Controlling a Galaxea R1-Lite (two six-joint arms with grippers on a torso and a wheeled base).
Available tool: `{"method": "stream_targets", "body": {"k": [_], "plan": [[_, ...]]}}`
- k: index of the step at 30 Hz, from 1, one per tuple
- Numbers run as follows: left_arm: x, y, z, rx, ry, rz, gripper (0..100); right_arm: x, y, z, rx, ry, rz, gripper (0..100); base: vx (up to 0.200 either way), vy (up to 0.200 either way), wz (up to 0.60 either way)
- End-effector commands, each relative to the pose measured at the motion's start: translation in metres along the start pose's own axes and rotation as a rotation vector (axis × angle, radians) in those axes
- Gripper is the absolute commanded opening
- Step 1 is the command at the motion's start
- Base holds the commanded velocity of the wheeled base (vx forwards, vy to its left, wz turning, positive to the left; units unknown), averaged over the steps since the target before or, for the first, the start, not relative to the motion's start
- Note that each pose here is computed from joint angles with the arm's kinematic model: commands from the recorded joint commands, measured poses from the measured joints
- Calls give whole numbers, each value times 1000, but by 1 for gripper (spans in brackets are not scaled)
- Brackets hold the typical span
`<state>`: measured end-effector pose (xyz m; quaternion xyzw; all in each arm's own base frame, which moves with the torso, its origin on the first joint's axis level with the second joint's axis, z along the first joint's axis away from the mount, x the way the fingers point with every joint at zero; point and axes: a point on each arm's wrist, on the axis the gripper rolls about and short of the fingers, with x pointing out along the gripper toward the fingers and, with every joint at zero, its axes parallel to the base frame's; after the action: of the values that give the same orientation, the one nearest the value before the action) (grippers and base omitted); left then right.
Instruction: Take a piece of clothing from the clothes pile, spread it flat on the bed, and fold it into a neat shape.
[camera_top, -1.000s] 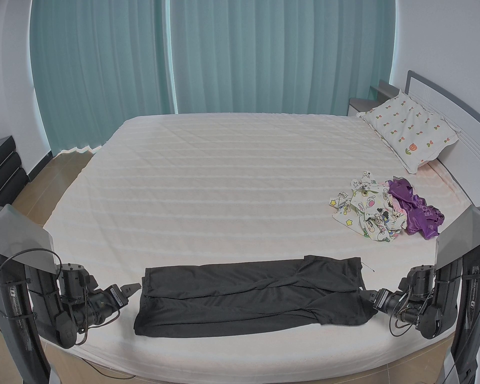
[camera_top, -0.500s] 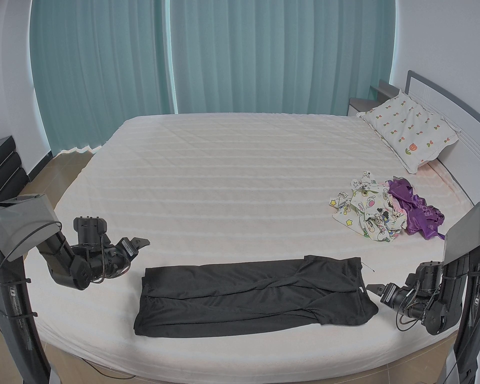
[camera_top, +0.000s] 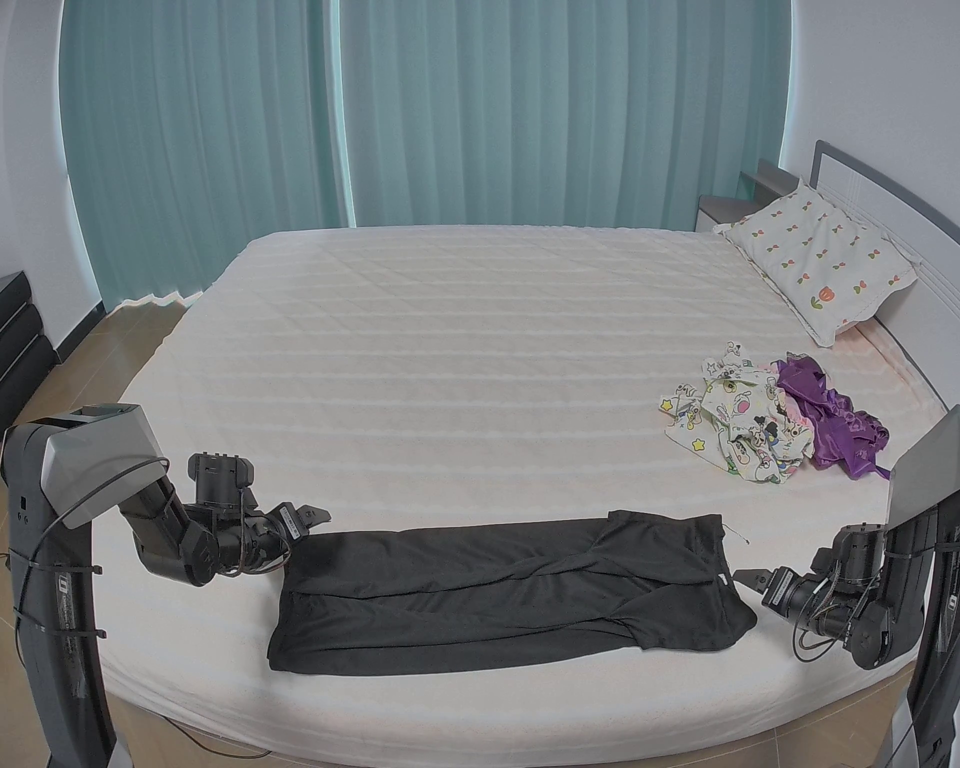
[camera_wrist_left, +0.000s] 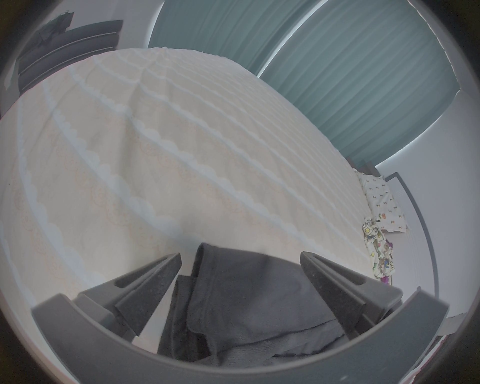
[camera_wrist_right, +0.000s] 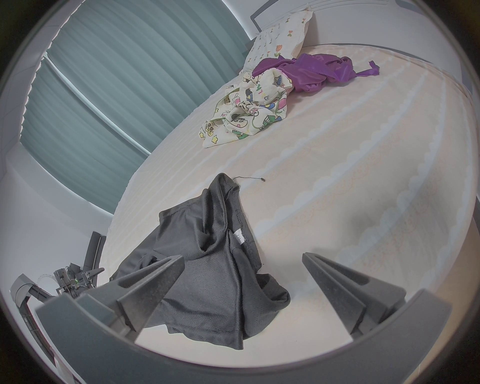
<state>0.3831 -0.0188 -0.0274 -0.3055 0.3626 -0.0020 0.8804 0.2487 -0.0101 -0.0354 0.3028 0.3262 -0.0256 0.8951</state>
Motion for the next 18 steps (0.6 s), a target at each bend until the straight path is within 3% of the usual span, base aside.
{"method": "stream_targets", "body": {"k": [1,4,5,10,18], "plan": [[3,1,-7,5,19,9,100,1,0,0,-2,-4,5,100,0,0,0],[5,0,-5,6,11,7,100,0,0,0,-1,-1,7,100,0,0,0],[5,1,-5,6,13,9,0,0,0,0,-2,-2,8,100,0,0,0],[12,4,-3,11,-27,61,0,1,0,0,-1,-3,7,100,0,0,0],[11,3,0,-17,-56,61,0,0,-1,0,0,-4,6,100,0,0,0]]}}
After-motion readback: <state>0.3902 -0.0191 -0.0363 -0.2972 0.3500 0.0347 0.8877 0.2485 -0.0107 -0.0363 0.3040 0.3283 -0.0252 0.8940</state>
